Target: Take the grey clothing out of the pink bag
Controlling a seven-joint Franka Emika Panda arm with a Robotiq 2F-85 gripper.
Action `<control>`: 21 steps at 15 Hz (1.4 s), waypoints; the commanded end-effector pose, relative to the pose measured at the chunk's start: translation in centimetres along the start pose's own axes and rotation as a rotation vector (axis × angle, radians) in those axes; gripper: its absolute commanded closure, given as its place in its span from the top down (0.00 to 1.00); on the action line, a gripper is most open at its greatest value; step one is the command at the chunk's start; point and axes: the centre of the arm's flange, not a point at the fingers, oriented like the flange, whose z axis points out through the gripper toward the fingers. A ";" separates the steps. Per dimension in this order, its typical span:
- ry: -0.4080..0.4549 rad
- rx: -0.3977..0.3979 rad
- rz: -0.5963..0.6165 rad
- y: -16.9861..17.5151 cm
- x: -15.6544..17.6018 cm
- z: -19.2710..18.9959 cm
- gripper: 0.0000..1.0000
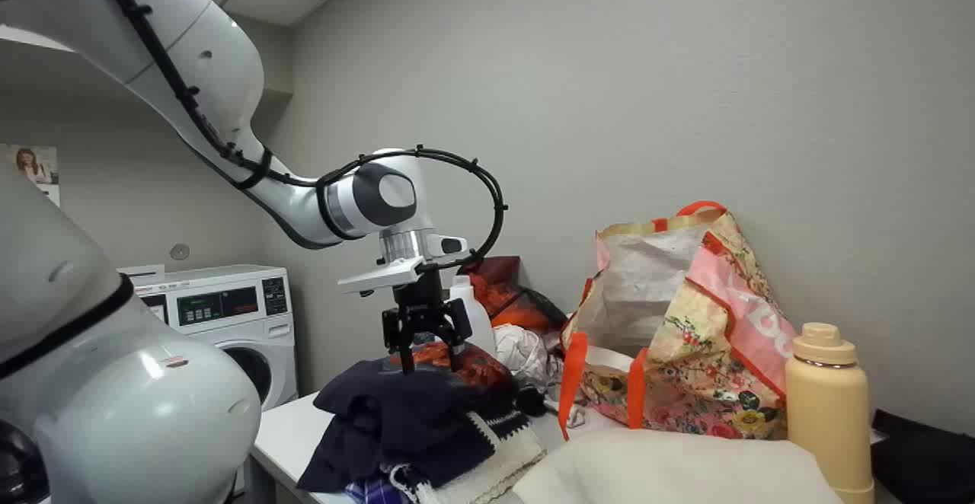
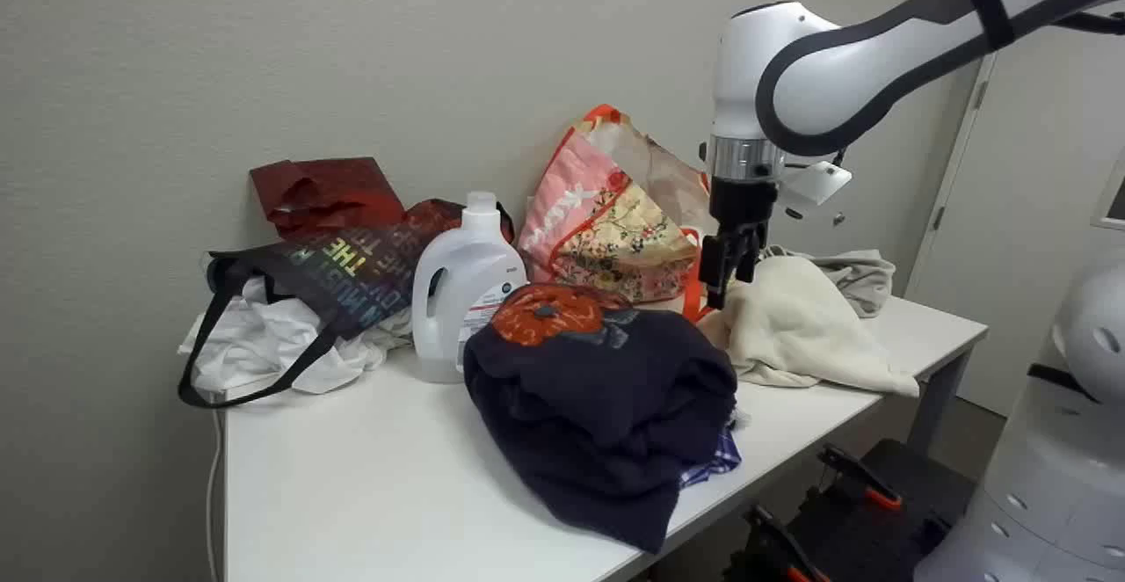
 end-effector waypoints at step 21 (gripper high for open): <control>0.452 -0.316 -0.129 26.8 27.4 -6.6 1.00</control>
